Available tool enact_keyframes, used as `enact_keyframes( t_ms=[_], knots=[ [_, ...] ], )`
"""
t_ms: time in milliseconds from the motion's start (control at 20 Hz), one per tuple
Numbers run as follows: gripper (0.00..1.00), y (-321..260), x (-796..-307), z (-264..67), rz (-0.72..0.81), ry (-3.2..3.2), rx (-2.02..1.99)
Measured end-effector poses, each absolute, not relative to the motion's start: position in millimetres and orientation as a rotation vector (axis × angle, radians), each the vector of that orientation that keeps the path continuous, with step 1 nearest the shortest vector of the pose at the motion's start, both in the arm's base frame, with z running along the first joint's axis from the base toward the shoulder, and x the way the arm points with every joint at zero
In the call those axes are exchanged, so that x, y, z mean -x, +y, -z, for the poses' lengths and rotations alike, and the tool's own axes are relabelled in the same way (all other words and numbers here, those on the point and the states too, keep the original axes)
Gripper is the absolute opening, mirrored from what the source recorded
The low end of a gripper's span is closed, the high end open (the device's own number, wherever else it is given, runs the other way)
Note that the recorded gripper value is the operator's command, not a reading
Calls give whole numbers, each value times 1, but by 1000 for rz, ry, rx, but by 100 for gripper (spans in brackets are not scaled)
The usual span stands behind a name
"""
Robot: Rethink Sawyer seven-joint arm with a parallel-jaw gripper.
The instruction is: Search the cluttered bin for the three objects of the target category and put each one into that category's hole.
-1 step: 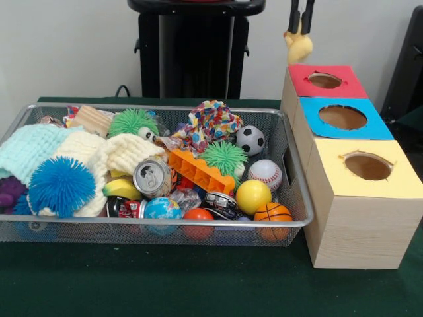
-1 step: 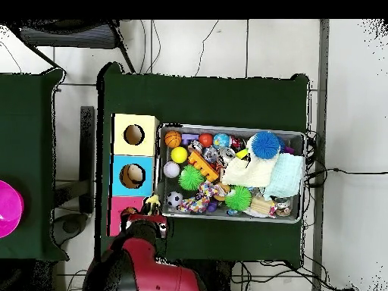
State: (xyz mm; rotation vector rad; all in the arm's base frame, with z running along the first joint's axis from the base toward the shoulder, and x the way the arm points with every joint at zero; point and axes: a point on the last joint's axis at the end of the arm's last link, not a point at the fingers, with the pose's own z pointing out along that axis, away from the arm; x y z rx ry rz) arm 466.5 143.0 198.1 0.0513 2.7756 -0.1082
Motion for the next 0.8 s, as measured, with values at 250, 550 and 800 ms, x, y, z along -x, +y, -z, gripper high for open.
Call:
enact_keyframes(
  t_ms=[250,550,800],
  knots=[
    [0,159,-448,-203,131,2790,-42],
    [0,187,-429,-204,109,2824,-94],
    [0,192,-428,-197,95,2839,-194]
  ],
)
